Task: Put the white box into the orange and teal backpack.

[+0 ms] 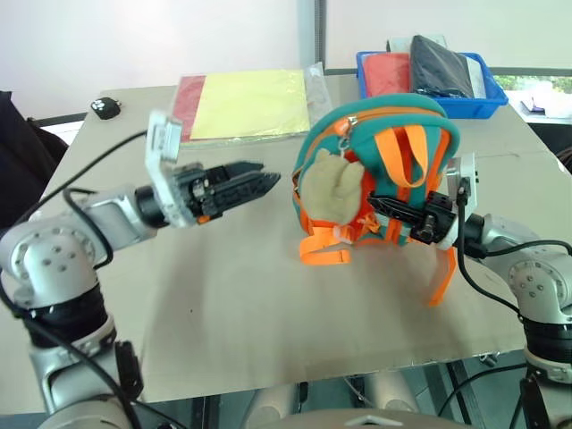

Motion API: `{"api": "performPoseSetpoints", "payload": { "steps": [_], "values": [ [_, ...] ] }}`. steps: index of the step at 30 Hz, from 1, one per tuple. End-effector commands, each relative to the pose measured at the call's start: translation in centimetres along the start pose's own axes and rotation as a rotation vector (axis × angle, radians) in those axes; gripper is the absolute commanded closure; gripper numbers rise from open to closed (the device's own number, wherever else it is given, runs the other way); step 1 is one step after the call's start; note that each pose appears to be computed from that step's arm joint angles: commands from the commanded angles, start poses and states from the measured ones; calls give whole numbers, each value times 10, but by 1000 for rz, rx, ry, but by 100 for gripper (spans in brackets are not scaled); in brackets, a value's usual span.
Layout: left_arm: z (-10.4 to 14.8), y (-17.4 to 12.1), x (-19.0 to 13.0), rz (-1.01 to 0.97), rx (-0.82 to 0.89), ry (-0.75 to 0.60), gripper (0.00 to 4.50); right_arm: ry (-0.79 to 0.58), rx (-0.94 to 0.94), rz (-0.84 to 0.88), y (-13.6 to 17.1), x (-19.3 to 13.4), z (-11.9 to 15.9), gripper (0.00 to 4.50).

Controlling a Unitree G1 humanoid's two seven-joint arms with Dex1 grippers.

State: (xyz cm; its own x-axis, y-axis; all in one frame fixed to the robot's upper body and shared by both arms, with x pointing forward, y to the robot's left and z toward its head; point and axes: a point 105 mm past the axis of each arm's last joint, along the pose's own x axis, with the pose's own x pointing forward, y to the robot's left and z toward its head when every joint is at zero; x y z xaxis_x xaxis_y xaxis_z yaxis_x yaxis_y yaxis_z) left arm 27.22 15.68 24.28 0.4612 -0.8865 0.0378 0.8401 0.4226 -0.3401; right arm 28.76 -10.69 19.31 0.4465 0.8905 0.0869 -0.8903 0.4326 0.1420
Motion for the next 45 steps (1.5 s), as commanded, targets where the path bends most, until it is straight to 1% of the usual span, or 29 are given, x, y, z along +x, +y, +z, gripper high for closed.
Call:
{"api": "performPoseSetpoints", "payload": {
  "steps": [1, 3, 4, 7, 10, 12, 15, 17, 22, 23, 24, 25, 26, 27, 30, 31, 32, 35, 37, 39, 42, 45],
  "values": [
    [11, -25, 3, -85, -2, -70, 6, -8, -78, -19, 2, -10, 7, 450],
    [10, -35, 12, -133, -37, -88, 6, -8, -81, -21, 2, -9, 6, 450],
    [6, -36, 17, -127, -26, -70, 6, -11, -80, -17, 3, -8, 6, 450],
    [-2, -31, 33, -83, -40, -43, 6, -15, -82, -9, 4, -4, 7, 450],
    [-20, -49, 51, -159, -41, 33, 6, -15, -88, -5, 6, -2, 6, 450],
    [-29, -50, 63, -148, -45, 60, 6, -17, -90, -6, 6, -1, 6, 450],
    [-39, -54, 71, -161, -47, 98, 6, -22, -89, -6, 7, 0, 6, 450],
    [-43, -55, 79, -158, -36, 97, 6, -24, -89, -7, 7, 1, 5, 450],
    [-38, -50, 92, -125, -51, 12, 6, -32, -85, -7, 8, 1, 5, 450],
    [-36, -47, 92, -110, -44, -2, 59, -32, -85, -7, 9, 2, 5, 450],
    [-35, -46, 92, -106, -47, -13, 88, -33, -84, -8, 9, 2, 4, 450],
    [-34, -46, 91, -106, -48, -18, 136, -33, -84, -8, 9, 2, 4, 450],
    [-32, -50, 89, -135, -43, -29, 178, -33, -83, -9, 9, 2, 4, 450],
    [-29, -54, 86, -164, -42, -42, 229, -32, -81, -9, 9, 1, 4, 450],
    [-4, -75, 71, -294, -5, -138, 354, -30, -79, -9, 9, 1, 3, 450],
    [4, -79, 64, -322, 6, -165, 379, -29, -79, -9, 9, 1, 2, 450],
    [16, -80, 53, -331, 27, -189, 392, -27, -79, -11, 8, 1, 2, 450],
    [49, -73, 24, -304, 42, -257, 392, -20, -77, -14, 7, 0, 0, 450],
    [58, -59, 11, -228, 41, -264, 392, -19, -76, -15, 6, -1, 0, 450],
    [53, -41, 2, -128, 48, -211, 392, -18, -76, -14, 5, 0, -1, 450],
    [30, -2, -8, 79, 68, -97, 392, -21, -78, -15, 4, 1, -1, 450],
    [15, 33, -17, 253, 108, -60, 392, -20, -78, -18, 3, 2, -1, 450]
  ]
}}
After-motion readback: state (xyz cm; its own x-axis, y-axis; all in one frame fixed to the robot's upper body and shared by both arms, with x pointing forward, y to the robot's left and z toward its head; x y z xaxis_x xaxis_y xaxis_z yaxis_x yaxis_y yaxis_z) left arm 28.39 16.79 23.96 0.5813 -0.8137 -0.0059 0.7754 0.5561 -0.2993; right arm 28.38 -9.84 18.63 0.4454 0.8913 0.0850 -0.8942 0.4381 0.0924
